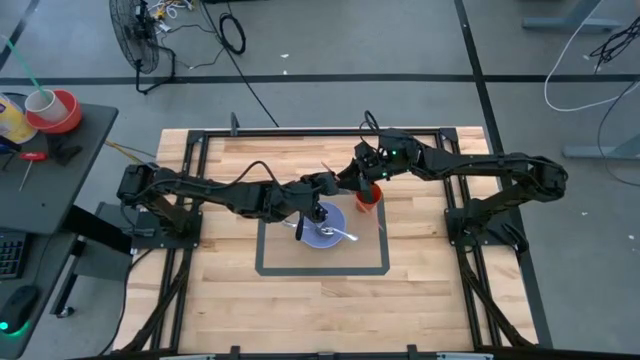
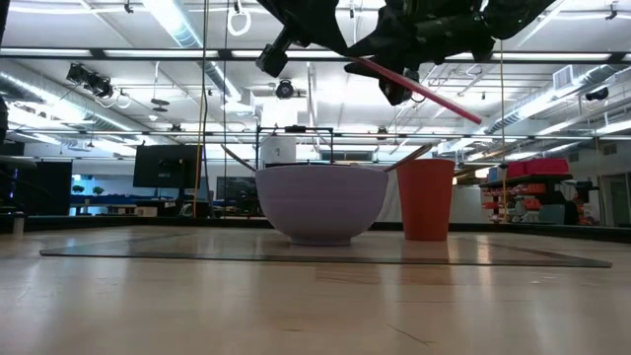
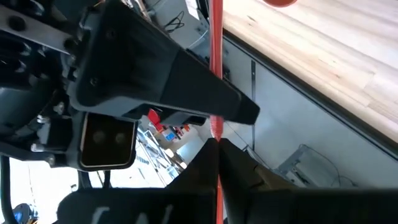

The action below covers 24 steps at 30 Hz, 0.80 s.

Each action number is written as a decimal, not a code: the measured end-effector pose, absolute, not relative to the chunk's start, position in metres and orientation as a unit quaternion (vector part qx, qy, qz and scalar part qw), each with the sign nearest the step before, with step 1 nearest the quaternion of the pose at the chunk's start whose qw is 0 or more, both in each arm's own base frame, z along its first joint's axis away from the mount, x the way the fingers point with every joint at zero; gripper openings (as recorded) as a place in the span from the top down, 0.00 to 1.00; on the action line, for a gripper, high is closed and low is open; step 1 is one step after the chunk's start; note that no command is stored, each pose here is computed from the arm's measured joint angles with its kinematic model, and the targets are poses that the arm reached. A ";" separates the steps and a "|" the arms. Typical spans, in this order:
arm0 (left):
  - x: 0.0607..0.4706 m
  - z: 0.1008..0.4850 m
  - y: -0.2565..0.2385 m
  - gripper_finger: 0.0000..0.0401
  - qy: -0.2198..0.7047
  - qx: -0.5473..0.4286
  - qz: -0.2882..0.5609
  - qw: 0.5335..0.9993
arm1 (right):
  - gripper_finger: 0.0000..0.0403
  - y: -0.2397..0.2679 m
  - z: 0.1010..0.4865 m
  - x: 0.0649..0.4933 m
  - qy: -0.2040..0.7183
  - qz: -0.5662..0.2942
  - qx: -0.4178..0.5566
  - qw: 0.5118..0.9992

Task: Pick & Place Utensil
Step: Put the orange straw into the orange cup

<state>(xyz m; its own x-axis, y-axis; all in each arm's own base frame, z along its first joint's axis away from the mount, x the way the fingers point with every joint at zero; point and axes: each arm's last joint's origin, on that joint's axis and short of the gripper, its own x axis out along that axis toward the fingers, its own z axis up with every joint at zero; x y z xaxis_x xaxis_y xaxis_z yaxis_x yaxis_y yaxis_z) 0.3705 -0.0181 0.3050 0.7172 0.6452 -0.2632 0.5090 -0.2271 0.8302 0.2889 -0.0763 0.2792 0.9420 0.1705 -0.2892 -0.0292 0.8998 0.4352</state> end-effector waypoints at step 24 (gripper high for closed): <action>0.371 0.305 -0.018 0.91 0.366 0.767 0.075 0.521 | 0.94 -0.077 0.279 0.289 0.159 0.043 0.207 0.964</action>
<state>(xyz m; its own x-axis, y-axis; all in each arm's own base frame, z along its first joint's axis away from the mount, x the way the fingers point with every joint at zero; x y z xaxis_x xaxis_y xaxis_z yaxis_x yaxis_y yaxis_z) 0.3706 -0.0180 0.3049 0.7210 0.6400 -0.2656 0.4826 -0.1889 0.8552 0.2891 -0.0769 0.2794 0.9457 0.1482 -0.2891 -0.0168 0.9109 0.4122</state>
